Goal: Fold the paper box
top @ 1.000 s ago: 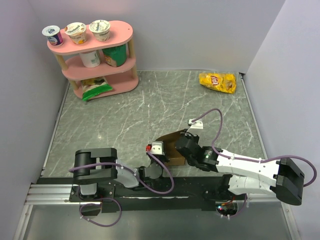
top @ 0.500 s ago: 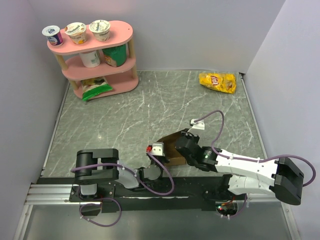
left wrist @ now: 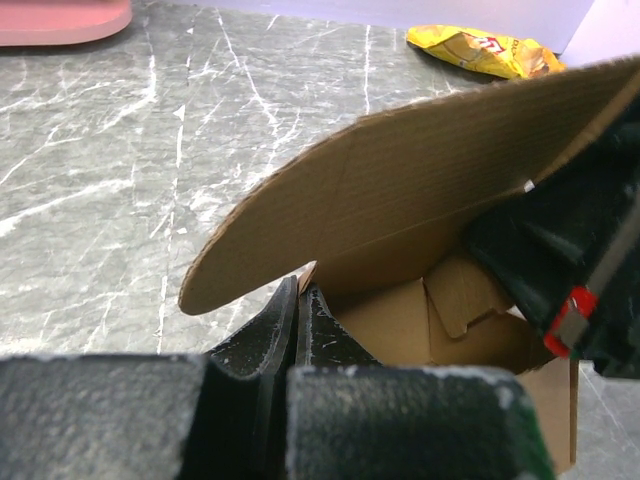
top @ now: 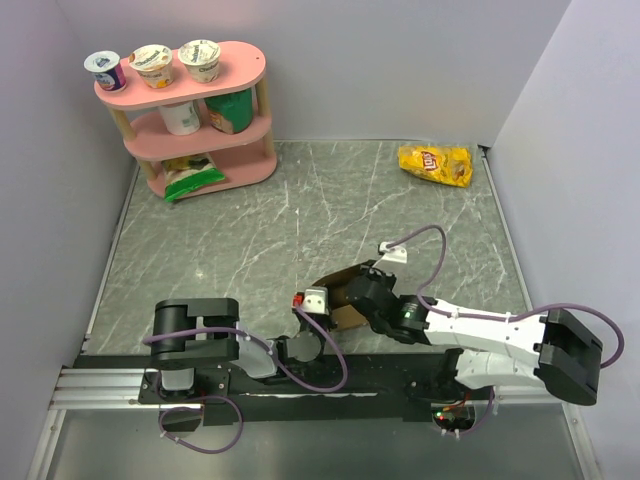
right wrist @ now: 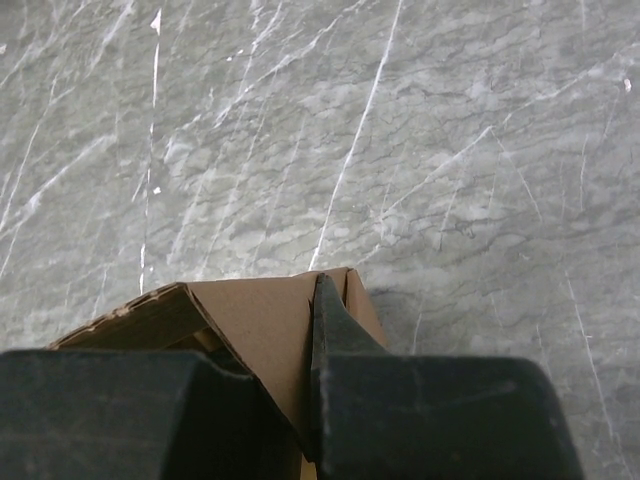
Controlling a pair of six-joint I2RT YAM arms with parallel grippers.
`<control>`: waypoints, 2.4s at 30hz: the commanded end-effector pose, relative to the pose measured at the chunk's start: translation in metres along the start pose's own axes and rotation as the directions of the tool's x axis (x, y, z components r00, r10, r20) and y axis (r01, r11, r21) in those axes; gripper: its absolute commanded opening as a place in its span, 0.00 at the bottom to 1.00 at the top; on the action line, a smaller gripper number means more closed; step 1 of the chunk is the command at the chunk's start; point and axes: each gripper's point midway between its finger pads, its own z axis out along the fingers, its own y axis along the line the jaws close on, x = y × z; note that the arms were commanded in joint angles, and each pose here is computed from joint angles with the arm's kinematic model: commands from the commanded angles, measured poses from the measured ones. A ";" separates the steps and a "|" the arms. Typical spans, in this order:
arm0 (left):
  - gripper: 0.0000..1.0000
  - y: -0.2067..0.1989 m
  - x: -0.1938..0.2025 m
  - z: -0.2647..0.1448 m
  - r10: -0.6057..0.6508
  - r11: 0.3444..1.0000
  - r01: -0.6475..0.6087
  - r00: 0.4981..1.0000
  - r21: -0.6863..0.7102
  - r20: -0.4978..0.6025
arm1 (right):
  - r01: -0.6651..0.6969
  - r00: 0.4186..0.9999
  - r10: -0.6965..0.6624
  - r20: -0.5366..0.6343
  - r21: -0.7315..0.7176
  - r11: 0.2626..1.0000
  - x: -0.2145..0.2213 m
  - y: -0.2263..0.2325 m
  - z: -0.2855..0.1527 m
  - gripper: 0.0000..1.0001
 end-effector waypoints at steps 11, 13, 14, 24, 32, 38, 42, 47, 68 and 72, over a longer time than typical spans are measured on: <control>0.01 0.020 0.023 -0.002 0.164 0.986 -0.164 0.986 -0.005 -0.014 | 0.050 0.999 -0.046 0.022 -0.321 0.946 0.000 0.008 -0.052 0.75; 0.01 0.017 0.023 -0.001 0.167 0.986 -0.167 0.986 -0.005 -0.004 | 0.092 0.995 -0.096 0.006 -0.359 0.929 0.003 0.007 -0.060 0.80; 0.01 0.017 0.022 -0.001 0.193 0.981 -0.193 0.981 -0.004 0.000 | 0.105 0.993 -0.121 -0.015 -0.395 0.913 0.008 0.010 -0.066 0.82; 0.01 0.023 0.020 -0.001 0.230 0.973 -0.230 0.973 -0.012 0.018 | 0.141 0.980 -0.201 0.000 -0.713 0.687 0.003 0.016 -0.139 0.84; 0.01 0.023 0.023 -0.002 0.265 0.964 -0.265 0.963 0.014 0.041 | 0.142 0.990 -0.101 0.100 -0.678 0.721 -0.062 -0.003 -0.156 0.81; 0.01 0.018 0.026 -0.005 0.344 0.937 -0.347 0.936 0.043 0.073 | 0.040 0.965 0.115 0.234 -0.568 0.822 -0.133 0.017 -0.147 0.75; 0.01 0.015 0.025 -0.009 0.332 0.938 -0.338 0.940 0.076 0.081 | 0.107 0.965 0.016 0.263 -0.446 0.888 -0.119 0.046 -0.117 0.78; 0.20 0.016 0.022 -0.016 0.342 0.933 -0.348 0.936 0.091 0.082 | 0.112 0.984 -0.038 0.175 -0.434 0.894 -0.083 0.072 -0.079 0.78; 0.51 0.007 0.013 -0.038 0.350 0.919 -0.360 0.933 0.159 0.089 | 0.053 0.991 -0.097 -0.089 -0.402 0.914 0.029 0.047 -0.042 0.78; 0.62 0.001 0.001 -0.041 0.305 0.924 -0.320 0.947 0.210 0.100 | 0.067 0.992 -0.100 -0.071 -0.370 0.927 0.018 0.042 -0.039 0.79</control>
